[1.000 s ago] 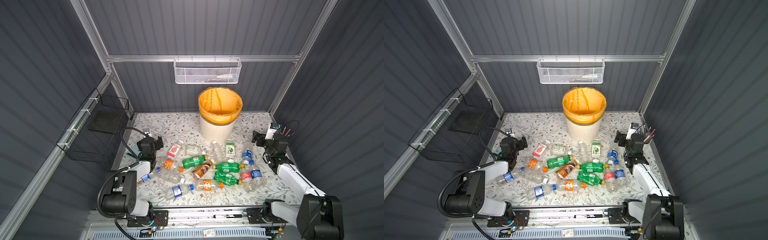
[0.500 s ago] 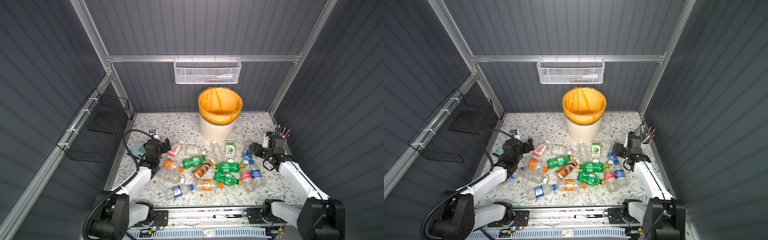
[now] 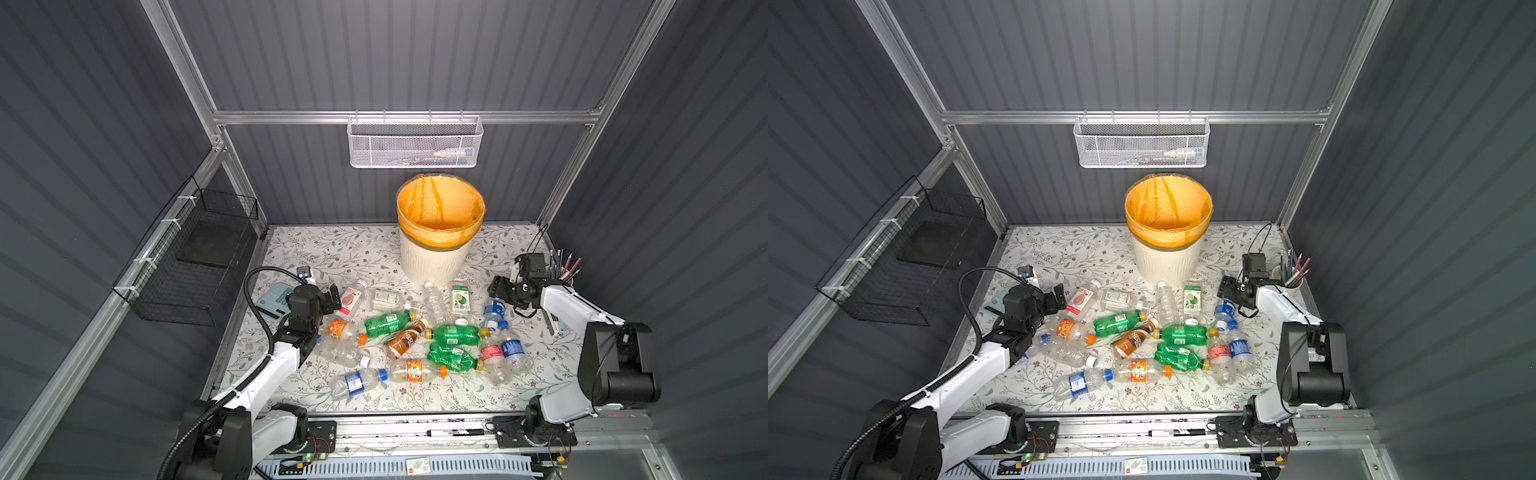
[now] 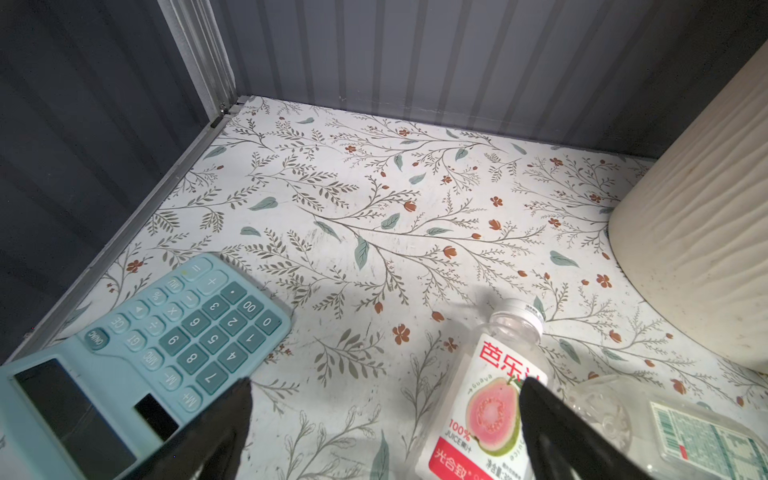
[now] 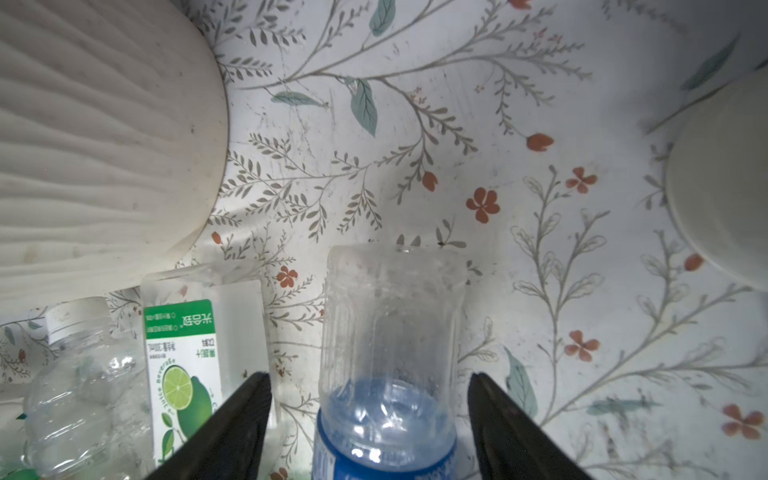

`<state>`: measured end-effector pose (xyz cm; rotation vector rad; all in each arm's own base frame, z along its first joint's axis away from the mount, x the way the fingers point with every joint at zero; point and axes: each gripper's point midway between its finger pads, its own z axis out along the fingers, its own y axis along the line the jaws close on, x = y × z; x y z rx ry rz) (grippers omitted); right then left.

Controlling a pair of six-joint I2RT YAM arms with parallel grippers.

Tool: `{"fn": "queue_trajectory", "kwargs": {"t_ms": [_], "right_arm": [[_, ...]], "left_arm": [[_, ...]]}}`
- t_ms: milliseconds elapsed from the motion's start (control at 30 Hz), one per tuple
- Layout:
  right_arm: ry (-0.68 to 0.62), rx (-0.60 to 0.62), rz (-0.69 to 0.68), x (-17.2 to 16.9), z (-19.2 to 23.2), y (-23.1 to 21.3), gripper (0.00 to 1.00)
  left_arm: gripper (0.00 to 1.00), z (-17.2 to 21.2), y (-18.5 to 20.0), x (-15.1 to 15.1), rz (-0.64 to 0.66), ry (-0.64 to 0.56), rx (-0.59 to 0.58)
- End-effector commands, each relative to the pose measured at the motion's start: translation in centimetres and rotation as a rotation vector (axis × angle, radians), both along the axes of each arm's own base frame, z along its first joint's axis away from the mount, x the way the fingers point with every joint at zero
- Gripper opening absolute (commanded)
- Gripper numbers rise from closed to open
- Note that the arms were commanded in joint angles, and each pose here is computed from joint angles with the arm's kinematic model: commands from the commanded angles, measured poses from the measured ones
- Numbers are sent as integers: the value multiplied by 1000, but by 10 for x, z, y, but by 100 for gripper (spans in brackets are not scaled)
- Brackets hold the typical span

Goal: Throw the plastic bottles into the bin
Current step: 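Lower the right gripper onto a clear blue-labelled bottle and close, then lift the clear bottle with the right gripper over the bin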

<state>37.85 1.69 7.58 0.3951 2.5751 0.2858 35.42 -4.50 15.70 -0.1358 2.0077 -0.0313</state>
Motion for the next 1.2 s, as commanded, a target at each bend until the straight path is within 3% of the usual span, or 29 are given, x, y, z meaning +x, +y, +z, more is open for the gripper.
{"fn": "queue_trajectory", "kwargs": {"t_ms": [0,400,667,767,900,1167], "right_arm": [[50,-3,2,-1,-6,1,76],[120,8,20,7,-28,6,68],[86,24,28,16,-18,9,45],[20,27,26,25,0,10,43],[-181,-3,3,36,66,3,41],[-750,-90,-179,13,271,-32,37]], "left_arm": [[100,-5,6,-8,30,19,-1],[100,-7,8,-13,39,31,-8],[100,-9,10,-15,50,33,-7],[100,-10,10,-15,53,35,-10],[100,-11,10,-15,57,34,-12],[100,-12,9,-15,55,30,-22]]}}
